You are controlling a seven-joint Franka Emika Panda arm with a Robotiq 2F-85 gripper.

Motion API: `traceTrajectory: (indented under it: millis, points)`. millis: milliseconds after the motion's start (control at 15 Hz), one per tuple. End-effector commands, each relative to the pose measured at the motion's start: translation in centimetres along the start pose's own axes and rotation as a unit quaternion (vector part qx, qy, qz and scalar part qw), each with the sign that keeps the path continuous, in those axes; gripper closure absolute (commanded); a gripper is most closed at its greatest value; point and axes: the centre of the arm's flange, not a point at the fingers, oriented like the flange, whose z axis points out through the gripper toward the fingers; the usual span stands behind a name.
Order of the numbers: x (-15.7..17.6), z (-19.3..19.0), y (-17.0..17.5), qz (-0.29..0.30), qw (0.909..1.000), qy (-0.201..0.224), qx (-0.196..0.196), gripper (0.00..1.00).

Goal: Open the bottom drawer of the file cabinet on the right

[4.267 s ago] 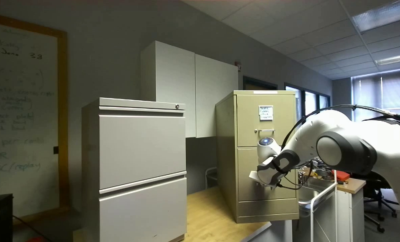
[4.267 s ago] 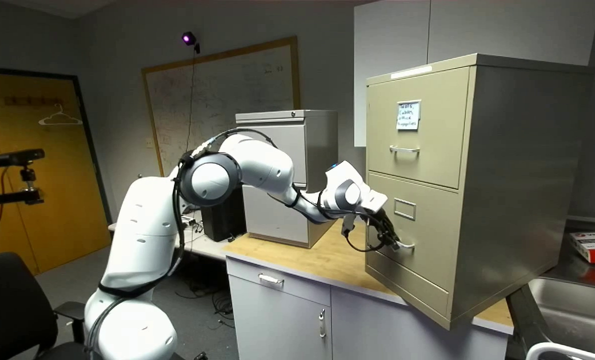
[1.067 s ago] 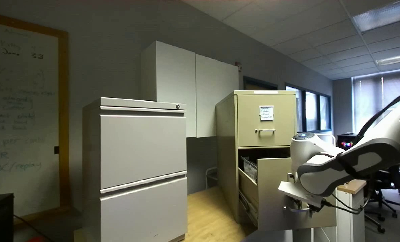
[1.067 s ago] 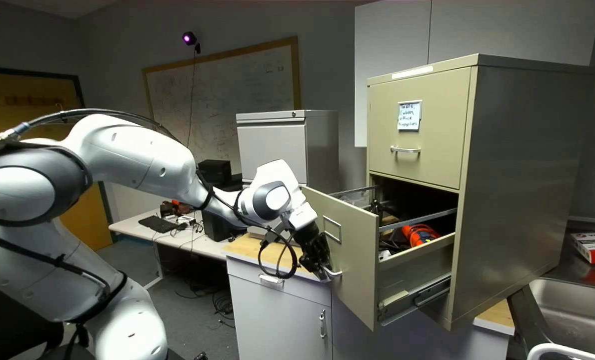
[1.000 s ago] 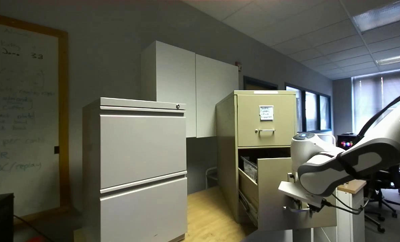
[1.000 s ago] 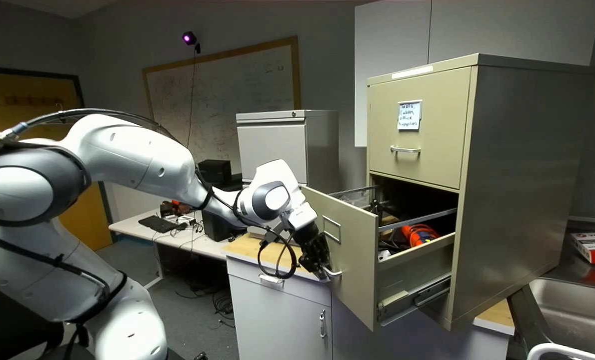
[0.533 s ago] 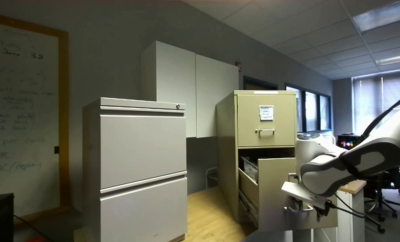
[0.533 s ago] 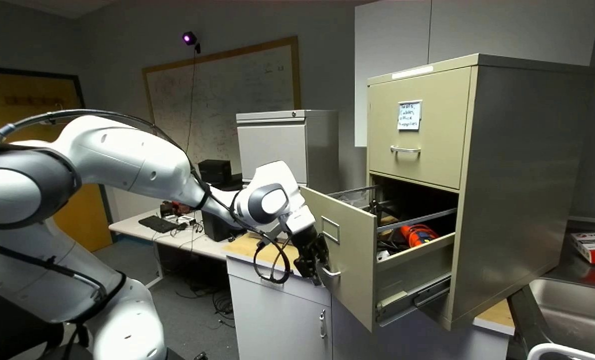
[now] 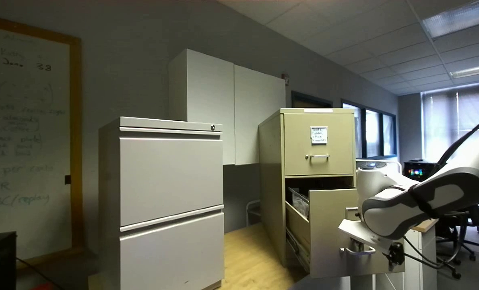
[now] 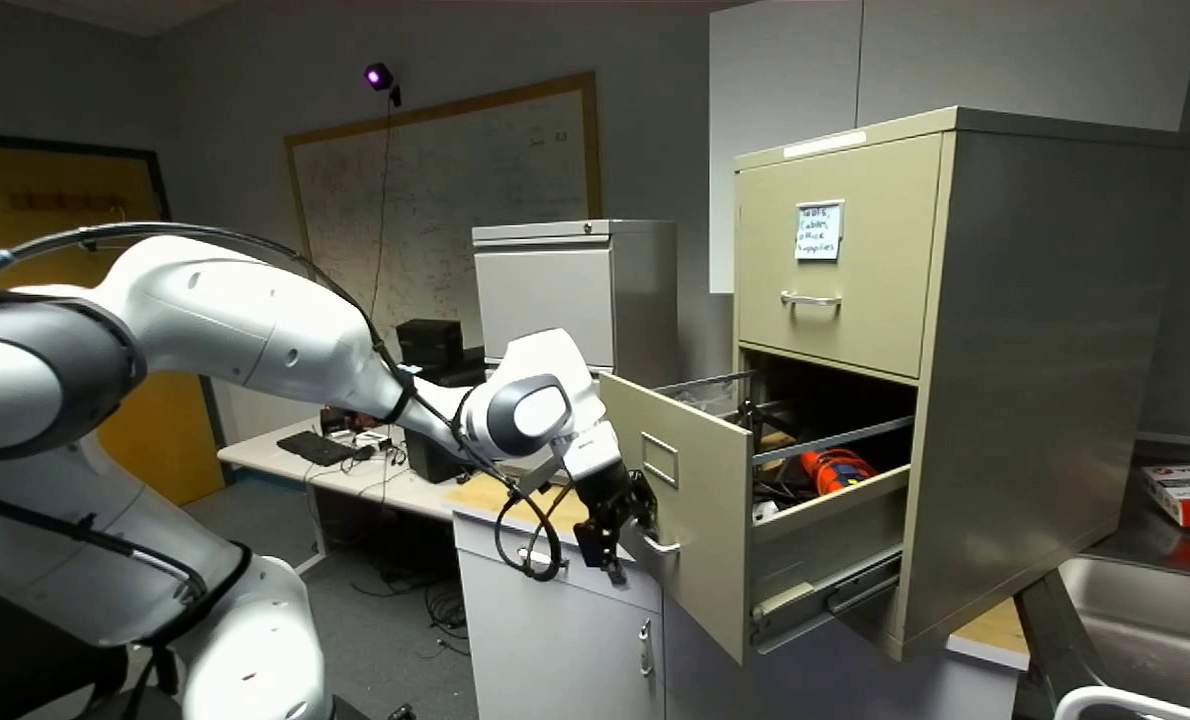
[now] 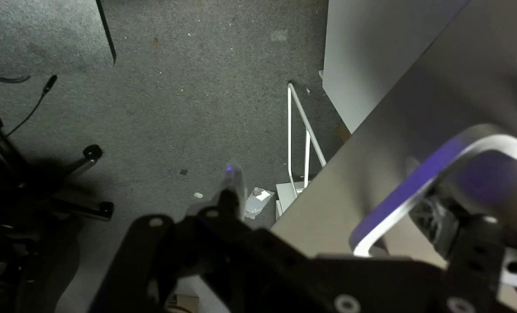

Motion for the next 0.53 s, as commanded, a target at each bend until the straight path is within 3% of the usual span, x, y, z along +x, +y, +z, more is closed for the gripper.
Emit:
traceTrajectory:
  millis: [0, 267, 467]
  points:
    - [0.9, -4.7, 2.0, 0.049, 0.9986, -0.004, -0.019, 0.0]
    - [0.9, -6.7, 2.9, 0.08, 0.9968, -0.002, -0.005, 0.0]
    - [2.0, -10.0, 3.5, 0.099, 0.9947, 0.022, 0.015, 0.0]
